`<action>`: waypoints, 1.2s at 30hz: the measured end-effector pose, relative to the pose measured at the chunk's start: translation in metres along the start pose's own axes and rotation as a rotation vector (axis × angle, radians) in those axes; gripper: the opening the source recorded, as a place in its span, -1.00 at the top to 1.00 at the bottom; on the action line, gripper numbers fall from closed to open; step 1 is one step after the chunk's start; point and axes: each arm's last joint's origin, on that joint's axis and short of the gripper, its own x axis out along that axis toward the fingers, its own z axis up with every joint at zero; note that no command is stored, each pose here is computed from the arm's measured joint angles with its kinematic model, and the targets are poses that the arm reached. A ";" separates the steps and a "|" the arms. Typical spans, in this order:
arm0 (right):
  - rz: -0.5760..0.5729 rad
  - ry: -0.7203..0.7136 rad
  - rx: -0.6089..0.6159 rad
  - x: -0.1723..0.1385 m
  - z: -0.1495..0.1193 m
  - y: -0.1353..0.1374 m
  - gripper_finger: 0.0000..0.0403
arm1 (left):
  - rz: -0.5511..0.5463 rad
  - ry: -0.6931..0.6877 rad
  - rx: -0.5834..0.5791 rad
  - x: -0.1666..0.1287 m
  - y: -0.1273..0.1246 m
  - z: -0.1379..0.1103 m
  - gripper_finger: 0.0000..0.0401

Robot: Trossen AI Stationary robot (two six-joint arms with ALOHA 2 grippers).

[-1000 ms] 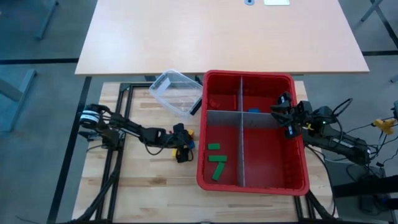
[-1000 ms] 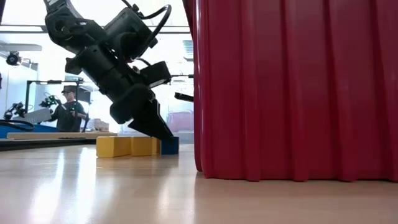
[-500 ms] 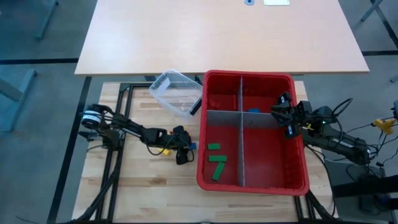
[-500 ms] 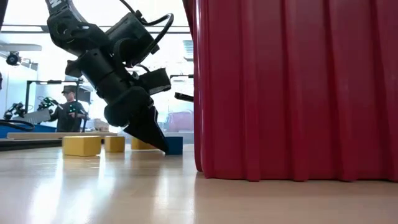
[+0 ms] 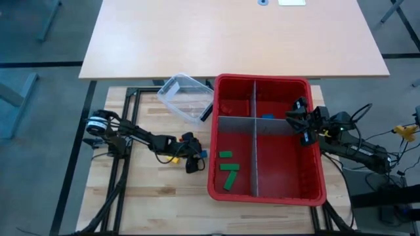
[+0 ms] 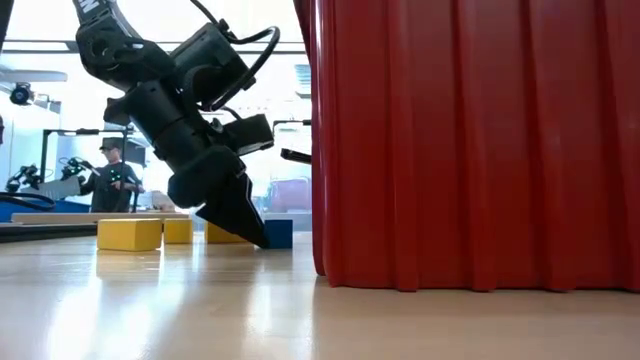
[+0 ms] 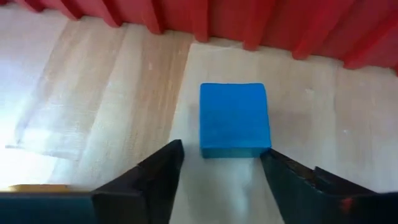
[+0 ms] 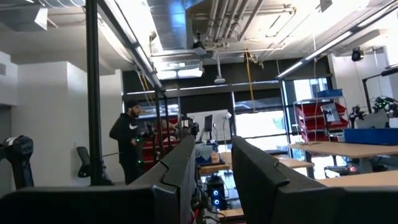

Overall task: Sort blocks
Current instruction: Put the blue block into the top right of the red bin

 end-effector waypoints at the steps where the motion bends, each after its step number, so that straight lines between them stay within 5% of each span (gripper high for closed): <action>1: 0.000 0.000 0.000 0.000 0.000 0.000 0.57 | 0.002 0.000 -0.001 0.000 0.000 0.000 -0.06; 12: 0.000 0.001 -0.008 0.000 0.000 0.000 0.65 | -0.002 -0.050 -0.001 0.000 -0.001 0.010 -0.26; 36: -0.001 0.005 -0.004 0.000 0.000 0.000 0.66 | -0.035 -0.074 -0.030 0.000 -0.001 0.013 0.26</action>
